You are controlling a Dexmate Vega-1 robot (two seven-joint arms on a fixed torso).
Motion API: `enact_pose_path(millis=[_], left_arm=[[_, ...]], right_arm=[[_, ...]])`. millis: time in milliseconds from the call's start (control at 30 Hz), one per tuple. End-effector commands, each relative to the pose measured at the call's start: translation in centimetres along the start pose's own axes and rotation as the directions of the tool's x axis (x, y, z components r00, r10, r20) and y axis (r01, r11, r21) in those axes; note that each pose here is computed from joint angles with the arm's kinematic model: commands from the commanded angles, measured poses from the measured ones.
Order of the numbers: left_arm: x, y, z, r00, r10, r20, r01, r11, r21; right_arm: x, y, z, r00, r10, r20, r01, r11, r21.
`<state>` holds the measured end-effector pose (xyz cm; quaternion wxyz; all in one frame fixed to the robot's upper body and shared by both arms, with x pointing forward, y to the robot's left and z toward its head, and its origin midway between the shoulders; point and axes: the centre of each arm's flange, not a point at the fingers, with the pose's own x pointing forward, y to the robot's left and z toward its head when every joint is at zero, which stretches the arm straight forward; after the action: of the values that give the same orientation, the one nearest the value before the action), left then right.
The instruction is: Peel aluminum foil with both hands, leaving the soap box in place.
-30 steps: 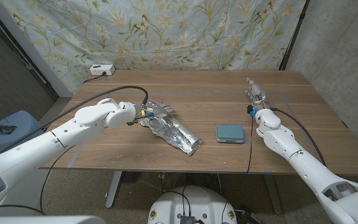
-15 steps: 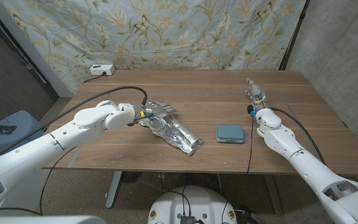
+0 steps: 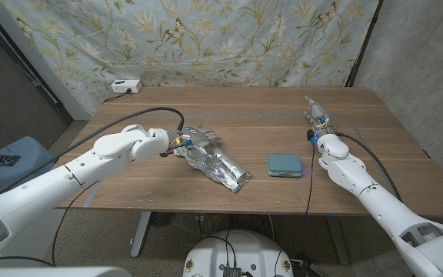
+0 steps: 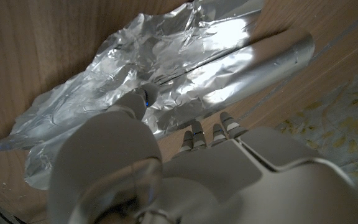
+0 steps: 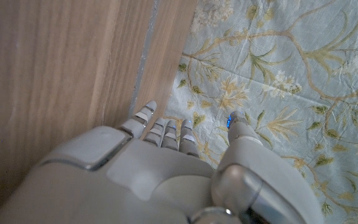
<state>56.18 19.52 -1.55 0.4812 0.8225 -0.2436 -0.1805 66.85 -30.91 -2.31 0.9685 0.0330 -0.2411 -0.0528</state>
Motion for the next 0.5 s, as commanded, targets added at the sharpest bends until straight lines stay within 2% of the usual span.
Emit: enact_pose_path(millis=[33, 133, 500], left_arm=[[0.4, -0.5, 0.1, 1.0, -0.012, 0.003, 0.012, 1.0, -0.025], [0.6, -0.6, 0.3, 0.999, -0.042, 0.001, 0.042, 0.999, -0.031], [1.4, -0.4, 1.2, 0.999, -0.023, 0.022, 0.024, 0.999, -0.034]], right_arm=[[0.1, 0.1, 0.0, 1.0, 0.006, -0.01, -0.006, 1.0, -0.012], [0.1, 0.0, 0.0, 1.0, 0.007, -0.012, -0.007, 1.0, -0.014], [0.0, -0.1, -0.2, 1.0, 0.011, -0.023, -0.012, 1.0, -0.022]])
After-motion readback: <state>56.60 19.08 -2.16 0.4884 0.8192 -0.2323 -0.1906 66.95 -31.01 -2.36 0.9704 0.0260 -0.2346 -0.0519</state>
